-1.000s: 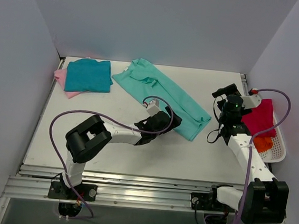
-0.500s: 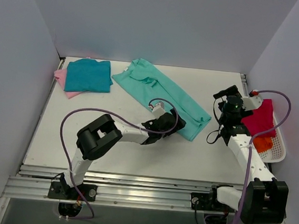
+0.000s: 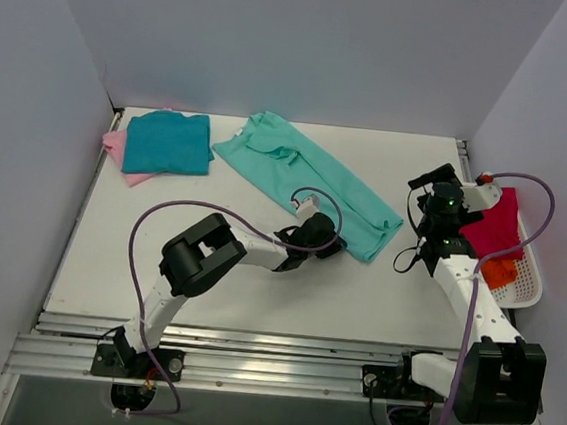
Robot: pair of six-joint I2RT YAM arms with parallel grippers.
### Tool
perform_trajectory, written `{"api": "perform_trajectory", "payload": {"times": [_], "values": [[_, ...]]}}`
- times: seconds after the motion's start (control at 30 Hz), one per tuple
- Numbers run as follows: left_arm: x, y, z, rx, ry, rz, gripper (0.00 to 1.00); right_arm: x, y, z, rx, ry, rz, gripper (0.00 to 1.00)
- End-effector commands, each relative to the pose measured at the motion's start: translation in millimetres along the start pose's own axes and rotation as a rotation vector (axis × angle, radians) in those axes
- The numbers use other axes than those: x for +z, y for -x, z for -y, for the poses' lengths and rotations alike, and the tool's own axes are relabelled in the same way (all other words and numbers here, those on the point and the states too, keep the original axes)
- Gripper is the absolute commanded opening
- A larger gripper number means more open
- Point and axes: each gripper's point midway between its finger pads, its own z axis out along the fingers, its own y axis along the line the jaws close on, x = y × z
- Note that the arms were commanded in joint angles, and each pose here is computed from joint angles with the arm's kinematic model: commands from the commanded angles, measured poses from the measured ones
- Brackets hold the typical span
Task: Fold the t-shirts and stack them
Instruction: Fold the tshirt
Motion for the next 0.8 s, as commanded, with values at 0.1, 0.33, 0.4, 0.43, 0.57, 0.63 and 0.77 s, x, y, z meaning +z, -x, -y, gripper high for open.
{"api": "perform_trajectory", "payload": {"times": [0.1,0.33,0.4,0.43,0.57,0.63,0.77], "values": [[4.0,0.1,15.5,0.01,-0.074,-0.032,0.02,1.6,7.0,6.2,0.012,-0.013,0.034,1.0],[-32.5,39.8,-14.3,0.077,-0.016,0.034,0.02,5.0,0.1,0.9,0.03,0.017,0.016,1.0],[-59.8,52.0,-27.9,0.127,0.03,0.063,0.02,6.6,-3.6,-2.1,0.036,0.03,0.006,0.99],[-68.4,57.8,-42.0,0.149,0.084,0.084,0.02,8.5,-8.5,-4.9,0.039,0.044,-0.009,0.99],[-129.4,84.3,-59.5,0.218,0.181,0.177,0.02,10.3,-20.1,-14.9,0.051,0.088,-0.046,0.98],[-153.7,84.0,-92.0,0.243,0.263,0.193,0.02,9.4,-25.4,-20.8,0.055,0.114,-0.058,0.98],[-218.3,101.5,-134.8,0.221,0.397,0.283,0.02,-3.1,-49.4,-37.3,0.033,0.171,-0.101,0.98]]}}
